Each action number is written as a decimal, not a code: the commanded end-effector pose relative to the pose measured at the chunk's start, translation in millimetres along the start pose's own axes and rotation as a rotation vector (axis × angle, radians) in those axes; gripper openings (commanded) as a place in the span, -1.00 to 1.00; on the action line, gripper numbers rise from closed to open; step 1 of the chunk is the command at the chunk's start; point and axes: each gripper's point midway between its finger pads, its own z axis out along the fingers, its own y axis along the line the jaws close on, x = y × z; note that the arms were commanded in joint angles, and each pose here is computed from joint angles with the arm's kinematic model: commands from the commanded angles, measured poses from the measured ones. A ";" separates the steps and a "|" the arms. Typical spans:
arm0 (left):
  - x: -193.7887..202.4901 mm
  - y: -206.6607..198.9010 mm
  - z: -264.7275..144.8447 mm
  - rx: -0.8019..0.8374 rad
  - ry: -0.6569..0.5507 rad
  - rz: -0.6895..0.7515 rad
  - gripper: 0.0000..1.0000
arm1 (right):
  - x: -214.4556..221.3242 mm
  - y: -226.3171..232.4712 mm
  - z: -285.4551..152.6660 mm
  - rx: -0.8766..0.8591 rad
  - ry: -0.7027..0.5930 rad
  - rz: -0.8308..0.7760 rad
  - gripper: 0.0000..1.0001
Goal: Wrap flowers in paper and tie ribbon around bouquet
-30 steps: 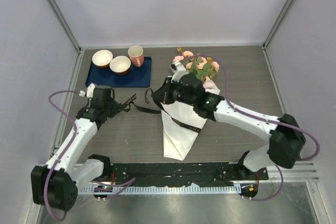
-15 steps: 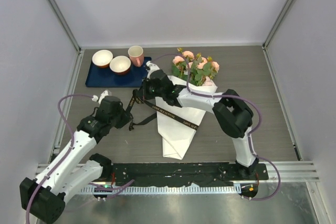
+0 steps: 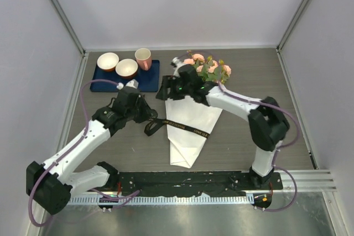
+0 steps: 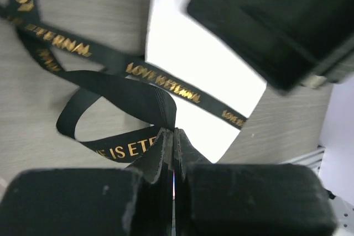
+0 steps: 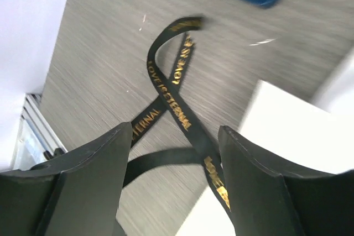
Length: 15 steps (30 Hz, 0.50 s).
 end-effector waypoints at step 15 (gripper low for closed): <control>22.1 -178.1 56.7 0.454 0.477 0.247 -1.00 | 77.2 -62.1 -177.1 0.169 -0.036 -0.221 0.39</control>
